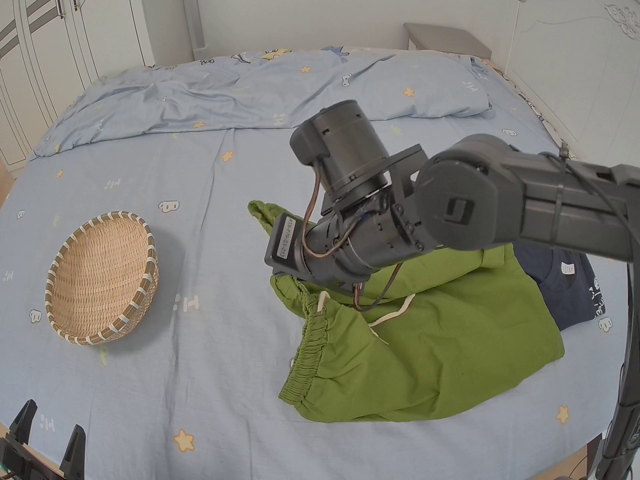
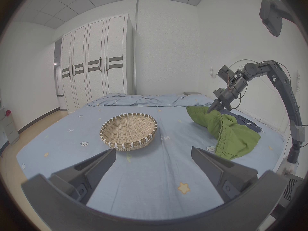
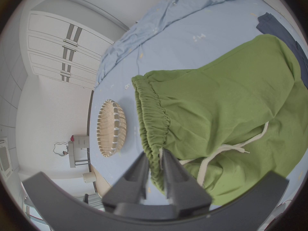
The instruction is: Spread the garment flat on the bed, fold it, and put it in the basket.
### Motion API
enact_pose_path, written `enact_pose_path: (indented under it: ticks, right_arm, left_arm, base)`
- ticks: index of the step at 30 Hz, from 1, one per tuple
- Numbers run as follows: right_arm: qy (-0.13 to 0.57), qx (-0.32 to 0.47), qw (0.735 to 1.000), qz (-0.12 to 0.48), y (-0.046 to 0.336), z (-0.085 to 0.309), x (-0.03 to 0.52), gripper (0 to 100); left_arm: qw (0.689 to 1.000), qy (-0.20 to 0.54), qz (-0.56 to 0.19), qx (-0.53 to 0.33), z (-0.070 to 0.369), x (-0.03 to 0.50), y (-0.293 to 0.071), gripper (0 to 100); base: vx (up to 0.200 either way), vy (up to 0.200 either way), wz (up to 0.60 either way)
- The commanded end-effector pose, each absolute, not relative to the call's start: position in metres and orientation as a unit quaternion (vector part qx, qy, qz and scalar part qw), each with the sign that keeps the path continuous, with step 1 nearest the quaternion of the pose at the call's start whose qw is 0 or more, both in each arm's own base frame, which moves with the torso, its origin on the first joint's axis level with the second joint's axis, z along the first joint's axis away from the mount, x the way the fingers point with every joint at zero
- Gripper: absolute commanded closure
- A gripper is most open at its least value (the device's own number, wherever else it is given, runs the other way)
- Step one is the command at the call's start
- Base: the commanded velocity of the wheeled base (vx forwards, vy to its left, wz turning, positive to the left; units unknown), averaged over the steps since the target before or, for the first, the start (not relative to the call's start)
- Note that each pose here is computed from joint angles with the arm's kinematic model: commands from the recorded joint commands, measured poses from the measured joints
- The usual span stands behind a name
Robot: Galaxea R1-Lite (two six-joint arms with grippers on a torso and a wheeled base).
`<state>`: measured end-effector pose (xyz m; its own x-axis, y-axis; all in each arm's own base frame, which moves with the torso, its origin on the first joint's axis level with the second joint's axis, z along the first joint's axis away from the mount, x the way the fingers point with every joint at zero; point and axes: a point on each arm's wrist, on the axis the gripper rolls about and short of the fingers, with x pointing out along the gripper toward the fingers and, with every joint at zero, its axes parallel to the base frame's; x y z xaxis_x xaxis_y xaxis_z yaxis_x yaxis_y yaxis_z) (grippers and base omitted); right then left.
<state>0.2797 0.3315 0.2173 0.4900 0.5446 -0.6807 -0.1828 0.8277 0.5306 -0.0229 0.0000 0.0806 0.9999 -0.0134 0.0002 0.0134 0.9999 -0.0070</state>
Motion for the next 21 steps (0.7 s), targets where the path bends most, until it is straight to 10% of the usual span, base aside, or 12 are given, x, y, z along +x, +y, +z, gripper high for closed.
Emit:
enact_pose_path:
  ticks: [1,13,17,21]
  right_arm:
    - [0.476,0.18,0.836,0.204,0.339,0.194,0.286,0]
    - [0.502,0.165,0.831,0.173,0.314,0.205,0.287,0]
    - [0.508,0.196,0.821,0.17,0.26,0.256,0.277,0]
    - [0.477,0.262,0.808,0.223,0.204,0.314,0.26,0]
  left_arm:
    - [1.0,0.005,-0.007,-0.004,0.076,-0.022,0.0,0]
    - [1.0,-0.006,-0.005,0.0,0.079,-0.023,0.0,0]
    - [0.988,-0.146,-0.03,-0.036,0.162,-0.055,0.0,0]
    - [0.995,-0.013,-0.098,-0.02,0.182,-0.037,-0.004,0]
  base:
    - [0.0,0.0,0.0]
    - [0.0,0.0,0.0]
    - [0.0,0.0,0.0]
    - [0.0,0.0,0.0]
